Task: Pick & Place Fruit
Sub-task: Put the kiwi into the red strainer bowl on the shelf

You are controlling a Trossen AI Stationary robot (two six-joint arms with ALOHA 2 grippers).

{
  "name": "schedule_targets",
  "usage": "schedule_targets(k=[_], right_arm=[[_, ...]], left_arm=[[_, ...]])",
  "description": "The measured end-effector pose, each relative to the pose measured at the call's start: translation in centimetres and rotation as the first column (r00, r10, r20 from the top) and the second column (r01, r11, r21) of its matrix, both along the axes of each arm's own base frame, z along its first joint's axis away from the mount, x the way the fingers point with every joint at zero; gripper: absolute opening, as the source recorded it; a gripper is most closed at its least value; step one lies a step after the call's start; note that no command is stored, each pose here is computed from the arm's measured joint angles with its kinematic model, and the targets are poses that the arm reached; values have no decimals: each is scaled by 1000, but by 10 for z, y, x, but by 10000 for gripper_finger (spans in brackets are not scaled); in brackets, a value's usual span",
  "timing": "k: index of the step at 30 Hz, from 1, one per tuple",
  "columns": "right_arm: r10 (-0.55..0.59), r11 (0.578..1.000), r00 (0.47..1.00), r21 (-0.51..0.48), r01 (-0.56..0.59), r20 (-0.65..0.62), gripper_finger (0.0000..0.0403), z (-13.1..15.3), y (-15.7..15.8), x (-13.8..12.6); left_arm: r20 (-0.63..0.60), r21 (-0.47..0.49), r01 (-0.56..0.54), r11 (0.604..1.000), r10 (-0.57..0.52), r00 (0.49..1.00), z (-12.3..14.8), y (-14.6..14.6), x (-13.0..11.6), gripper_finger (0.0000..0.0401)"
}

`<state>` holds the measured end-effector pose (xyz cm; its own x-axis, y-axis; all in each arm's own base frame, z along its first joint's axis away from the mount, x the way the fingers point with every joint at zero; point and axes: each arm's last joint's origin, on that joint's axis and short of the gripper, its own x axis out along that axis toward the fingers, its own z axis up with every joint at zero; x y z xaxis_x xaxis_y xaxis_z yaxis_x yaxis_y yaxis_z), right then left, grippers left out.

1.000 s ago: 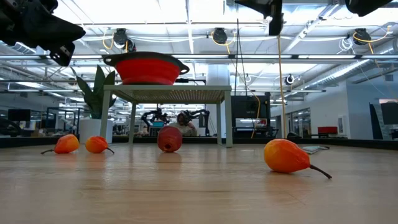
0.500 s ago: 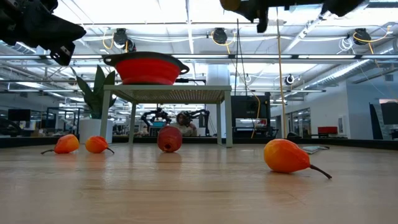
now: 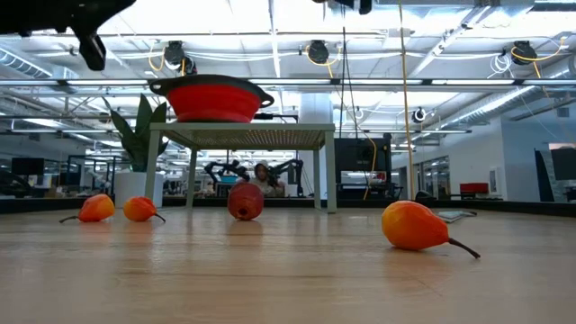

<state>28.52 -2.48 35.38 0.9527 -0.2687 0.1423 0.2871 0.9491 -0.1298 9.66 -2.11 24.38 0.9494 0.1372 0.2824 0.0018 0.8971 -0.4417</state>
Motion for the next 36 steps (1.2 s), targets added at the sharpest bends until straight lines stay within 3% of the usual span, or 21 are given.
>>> schedule_targets(k=[5,11,20,29,36], right_arm=[[1,996,1000,-92,-3,-26,210,8,3,16],[-2,976,992,-218,-26,-127,210,10,9,44],[-25,933,983,-356,-43,-184,210,11,12,75],[-67,888,967,-457,-55,-247,210,-1,17,84],[-127,858,947,-512,-45,-296,210,-12,20,90]], left_arm=[[94,-50,-3,999,7,996,9,-1,4,26],[116,-74,-47,996,55,992,12,-5,18,26],[90,7,-78,997,77,993,43,-13,39,30],[78,141,-154,978,145,986,78,-17,60,119],[-95,266,-176,948,208,974,97,-19,92,192]])
